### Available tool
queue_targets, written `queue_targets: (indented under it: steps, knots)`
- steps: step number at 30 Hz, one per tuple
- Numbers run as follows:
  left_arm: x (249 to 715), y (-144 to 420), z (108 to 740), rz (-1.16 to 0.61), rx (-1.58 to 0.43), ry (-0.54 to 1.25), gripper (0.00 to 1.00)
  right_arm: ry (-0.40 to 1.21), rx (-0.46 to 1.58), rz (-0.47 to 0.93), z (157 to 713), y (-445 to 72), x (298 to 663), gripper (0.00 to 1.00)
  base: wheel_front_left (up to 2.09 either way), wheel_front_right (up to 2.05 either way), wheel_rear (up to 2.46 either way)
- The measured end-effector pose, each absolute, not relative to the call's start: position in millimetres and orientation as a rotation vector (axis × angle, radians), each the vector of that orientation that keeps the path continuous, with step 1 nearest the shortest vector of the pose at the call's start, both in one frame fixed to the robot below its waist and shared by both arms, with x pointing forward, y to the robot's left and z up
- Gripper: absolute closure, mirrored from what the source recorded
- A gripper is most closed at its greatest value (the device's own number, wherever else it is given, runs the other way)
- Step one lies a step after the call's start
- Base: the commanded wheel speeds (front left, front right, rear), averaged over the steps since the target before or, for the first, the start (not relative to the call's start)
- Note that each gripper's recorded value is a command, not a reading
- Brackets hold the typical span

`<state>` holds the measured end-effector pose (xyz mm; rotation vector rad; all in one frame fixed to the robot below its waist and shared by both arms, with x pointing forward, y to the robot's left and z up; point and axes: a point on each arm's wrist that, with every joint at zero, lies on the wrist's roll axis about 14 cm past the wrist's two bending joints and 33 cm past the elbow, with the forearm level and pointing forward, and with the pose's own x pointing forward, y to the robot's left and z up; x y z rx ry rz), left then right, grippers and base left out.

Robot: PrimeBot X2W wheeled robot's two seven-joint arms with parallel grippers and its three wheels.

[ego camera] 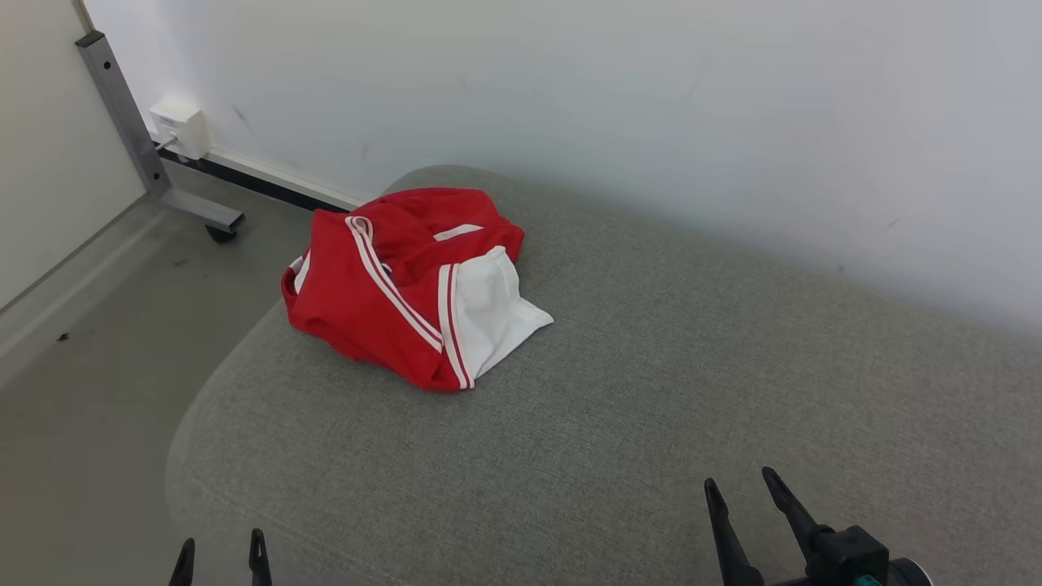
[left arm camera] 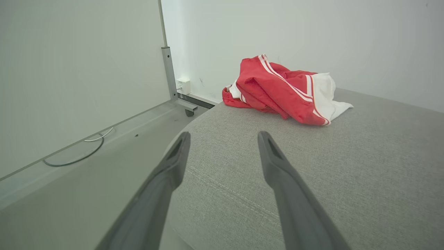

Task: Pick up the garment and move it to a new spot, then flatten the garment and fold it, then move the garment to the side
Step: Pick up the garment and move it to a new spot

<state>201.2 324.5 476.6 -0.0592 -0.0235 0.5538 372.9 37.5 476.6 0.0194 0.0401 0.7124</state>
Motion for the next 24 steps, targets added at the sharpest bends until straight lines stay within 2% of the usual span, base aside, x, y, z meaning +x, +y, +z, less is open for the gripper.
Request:
queue_targets:
  steps: [12,16,24]
  knots:
    - [192.7,328.6,473.1,0.590,-0.066,-0.009,0.00,0.061,0.026,0.742,470.3,47.9,373.6,0.00,0.00,0.00,0.00]
    - [191.3,331.0,469.5,0.602,-0.133,-0.020,0.00,0.060,0.028,0.738,471.0,46.7,373.4,0.00,0.00,0.00,0.00]
    - [230.4,351.4,485.1,0.525,-0.154,-0.038,0.00,0.066,0.033,0.724,468.3,42.7,375.8,0.00,0.00,0.00,0.00]
